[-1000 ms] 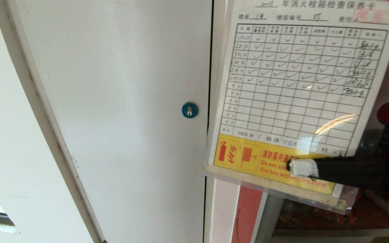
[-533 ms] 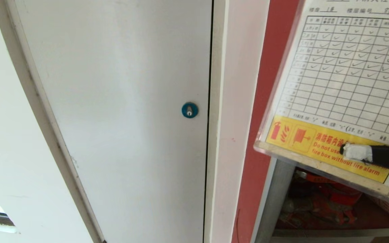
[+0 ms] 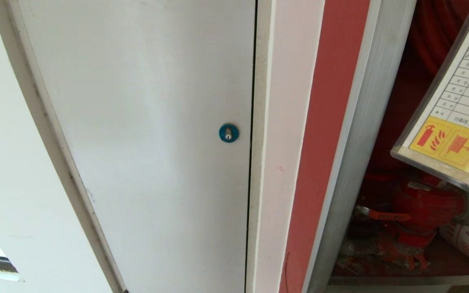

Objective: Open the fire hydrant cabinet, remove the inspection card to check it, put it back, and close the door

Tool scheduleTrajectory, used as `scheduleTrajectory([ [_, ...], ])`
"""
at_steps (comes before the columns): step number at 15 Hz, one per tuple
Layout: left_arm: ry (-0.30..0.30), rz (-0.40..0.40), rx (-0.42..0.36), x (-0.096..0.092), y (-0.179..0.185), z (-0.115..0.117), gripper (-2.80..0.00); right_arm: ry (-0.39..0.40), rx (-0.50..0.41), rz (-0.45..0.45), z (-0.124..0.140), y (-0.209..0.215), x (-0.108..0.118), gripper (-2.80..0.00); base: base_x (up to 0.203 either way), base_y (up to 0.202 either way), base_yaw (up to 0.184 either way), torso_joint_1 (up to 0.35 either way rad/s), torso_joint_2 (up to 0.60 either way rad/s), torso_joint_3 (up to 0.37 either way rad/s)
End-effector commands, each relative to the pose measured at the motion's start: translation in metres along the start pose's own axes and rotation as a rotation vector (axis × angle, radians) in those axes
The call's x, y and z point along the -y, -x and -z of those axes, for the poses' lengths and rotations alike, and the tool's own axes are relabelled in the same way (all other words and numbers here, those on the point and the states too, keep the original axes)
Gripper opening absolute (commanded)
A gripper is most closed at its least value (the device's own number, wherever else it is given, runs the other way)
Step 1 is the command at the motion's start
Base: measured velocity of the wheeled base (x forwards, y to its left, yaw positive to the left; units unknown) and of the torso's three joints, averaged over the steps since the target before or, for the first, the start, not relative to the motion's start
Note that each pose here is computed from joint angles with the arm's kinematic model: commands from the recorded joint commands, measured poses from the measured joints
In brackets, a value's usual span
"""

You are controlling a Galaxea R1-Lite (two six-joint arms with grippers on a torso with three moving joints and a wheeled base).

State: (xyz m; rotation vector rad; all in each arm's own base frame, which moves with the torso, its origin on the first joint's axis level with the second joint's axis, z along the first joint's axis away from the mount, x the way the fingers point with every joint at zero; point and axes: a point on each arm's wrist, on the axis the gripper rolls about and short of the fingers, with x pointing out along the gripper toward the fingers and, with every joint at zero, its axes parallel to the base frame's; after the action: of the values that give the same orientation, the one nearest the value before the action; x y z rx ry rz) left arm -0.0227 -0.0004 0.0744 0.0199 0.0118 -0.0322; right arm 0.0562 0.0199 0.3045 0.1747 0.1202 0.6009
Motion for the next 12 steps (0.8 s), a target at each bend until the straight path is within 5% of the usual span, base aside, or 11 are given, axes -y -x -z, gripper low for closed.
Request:
scheduleTrajectory([
  [1,0.000,0.000,0.000,0.000,0.000,0.000,-2.80,0.048,-0.003,0.152,-0.002,0.008,0.003,-2.80,0.000,0.000,0.000,0.000,0.00,0.000],
  [7,0.000,0.001,0.000,0.000,0.000,0.000,-2.80,0.399,-0.155,0.624,-0.012,-0.006,0.033,-2.80,0.000,0.000,0.000,0.000,0.00,0.000],
  [12,0.000,0.000,0.000,0.000,0.000,0.000,-2.80,0.749,-0.260,0.789,-0.034,0.004,0.041,-2.80,0.000,0.000,0.000,0.000,0.00,0.000],
])
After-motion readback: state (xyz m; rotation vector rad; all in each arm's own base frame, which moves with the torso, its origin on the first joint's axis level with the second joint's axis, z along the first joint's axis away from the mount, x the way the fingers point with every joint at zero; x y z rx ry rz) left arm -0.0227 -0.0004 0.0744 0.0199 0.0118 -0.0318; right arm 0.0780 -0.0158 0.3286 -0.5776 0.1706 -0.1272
